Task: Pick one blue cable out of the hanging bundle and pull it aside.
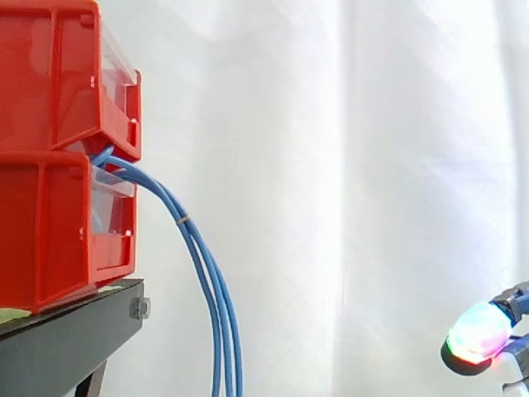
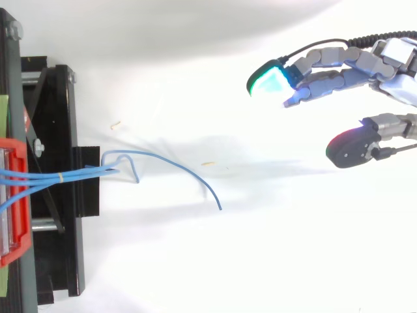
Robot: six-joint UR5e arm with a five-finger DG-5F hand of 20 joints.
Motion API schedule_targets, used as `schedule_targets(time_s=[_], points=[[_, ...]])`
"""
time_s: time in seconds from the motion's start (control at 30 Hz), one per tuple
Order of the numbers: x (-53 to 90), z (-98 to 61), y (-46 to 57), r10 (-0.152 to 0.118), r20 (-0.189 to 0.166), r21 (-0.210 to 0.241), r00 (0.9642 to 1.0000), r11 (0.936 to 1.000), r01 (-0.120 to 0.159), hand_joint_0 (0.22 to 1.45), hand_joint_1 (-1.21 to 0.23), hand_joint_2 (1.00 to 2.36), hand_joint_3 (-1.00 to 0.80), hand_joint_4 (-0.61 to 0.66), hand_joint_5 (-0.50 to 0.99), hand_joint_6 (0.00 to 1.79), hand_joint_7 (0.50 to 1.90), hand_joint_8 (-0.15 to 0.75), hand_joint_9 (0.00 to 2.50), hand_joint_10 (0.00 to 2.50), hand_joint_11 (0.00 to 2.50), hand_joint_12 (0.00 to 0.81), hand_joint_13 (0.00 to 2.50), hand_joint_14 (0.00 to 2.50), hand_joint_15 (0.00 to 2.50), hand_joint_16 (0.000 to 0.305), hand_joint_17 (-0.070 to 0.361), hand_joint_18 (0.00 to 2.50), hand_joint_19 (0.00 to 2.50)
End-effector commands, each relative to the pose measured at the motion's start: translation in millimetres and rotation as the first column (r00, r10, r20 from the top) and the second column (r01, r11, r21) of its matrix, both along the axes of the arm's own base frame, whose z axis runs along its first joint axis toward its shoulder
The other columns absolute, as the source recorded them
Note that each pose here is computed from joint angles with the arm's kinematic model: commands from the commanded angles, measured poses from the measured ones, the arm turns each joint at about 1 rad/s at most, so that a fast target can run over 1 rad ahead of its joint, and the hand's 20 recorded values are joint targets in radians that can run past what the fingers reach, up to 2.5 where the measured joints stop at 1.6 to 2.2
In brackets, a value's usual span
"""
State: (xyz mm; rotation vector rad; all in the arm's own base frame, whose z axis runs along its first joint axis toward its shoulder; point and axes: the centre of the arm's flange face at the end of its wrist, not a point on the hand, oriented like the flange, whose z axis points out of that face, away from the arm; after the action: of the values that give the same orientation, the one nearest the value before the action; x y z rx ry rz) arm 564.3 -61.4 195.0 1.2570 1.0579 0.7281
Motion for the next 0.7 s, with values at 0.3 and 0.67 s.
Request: schedule_targets(time_s=[0.3,0.67], points=[[0.2,-0.1,0.8,0.001,0.0,0.0,1.0,1.0,-0.001,0.45,-0.62,1.0,-0.5,0.16,-0.21,0.5,0.61,0.237,0.69,0.0,0.04,0.306,0.68,0.01,0.22,0.053,0.12,0.45,0.18],[35.0,60.9,7.3,0.015,0.009,0.002,0.9998,0.9999,-0.015,0.46,-0.62,1.0,-0.5,0.17,-0.2,0.5,0.62,0.243,0.75,0.0,0.08,0.303,0.72,0.01,0.25,0.053,0.12,0.49,0.2]])
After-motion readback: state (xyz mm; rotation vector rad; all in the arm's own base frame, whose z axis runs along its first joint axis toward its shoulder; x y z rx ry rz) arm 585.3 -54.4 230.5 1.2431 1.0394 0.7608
